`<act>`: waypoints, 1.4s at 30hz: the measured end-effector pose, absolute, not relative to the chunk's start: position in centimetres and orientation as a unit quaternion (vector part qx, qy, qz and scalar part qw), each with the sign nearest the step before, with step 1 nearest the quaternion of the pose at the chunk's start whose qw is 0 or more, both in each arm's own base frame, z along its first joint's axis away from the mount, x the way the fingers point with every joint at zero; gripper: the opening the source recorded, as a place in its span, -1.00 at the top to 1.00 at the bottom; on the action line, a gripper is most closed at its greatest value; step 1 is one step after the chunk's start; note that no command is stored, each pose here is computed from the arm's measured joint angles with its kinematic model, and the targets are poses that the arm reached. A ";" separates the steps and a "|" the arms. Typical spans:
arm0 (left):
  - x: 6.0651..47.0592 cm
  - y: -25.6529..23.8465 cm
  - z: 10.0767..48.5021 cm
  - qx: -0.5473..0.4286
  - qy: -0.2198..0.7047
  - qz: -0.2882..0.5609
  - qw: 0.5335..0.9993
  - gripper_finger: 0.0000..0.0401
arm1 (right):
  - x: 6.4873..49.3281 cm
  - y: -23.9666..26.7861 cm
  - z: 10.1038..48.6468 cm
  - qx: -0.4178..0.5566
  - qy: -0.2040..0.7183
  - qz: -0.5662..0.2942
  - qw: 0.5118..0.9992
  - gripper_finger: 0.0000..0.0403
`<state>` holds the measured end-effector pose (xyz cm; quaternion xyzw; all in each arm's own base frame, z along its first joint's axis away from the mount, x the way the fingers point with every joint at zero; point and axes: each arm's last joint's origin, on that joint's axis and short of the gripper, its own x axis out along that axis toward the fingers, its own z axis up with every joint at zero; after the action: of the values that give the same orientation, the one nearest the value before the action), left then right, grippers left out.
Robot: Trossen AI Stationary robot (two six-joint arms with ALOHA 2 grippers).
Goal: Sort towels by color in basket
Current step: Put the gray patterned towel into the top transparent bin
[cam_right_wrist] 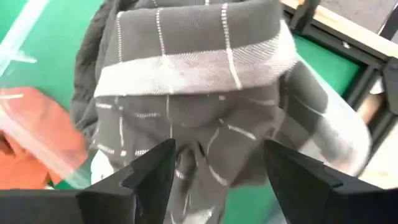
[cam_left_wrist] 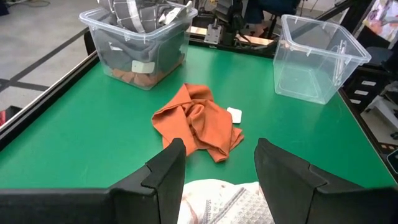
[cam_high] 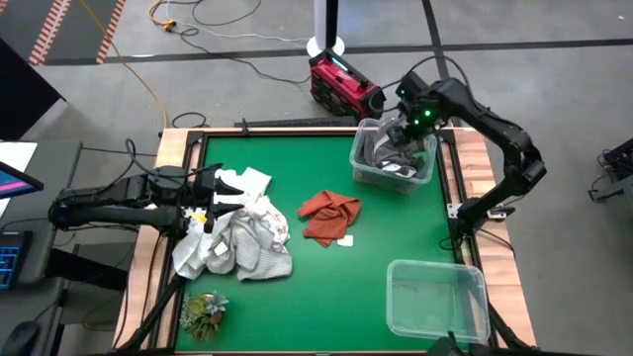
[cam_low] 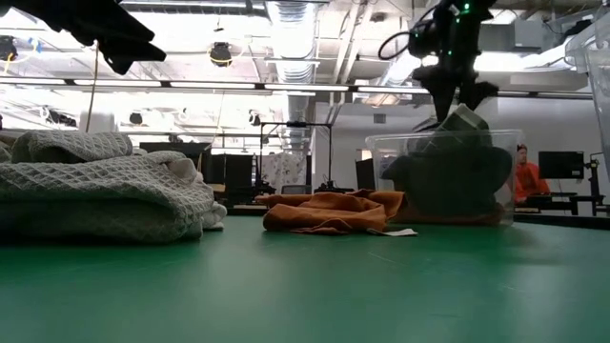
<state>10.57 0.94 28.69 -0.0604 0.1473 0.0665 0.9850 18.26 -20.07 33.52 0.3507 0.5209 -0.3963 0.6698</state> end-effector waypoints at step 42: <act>10.6 0.9 28.7 -0.085 0.143 0.070 0.984 0.10 | 21.8 -17.2 27.6 0.161 0.480 -0.452 0.735 -0.34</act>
<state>10.59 0.94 28.75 -0.0847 0.1426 0.0698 0.9837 21.77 -17.18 27.63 0.1611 0.4795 -0.4516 0.7350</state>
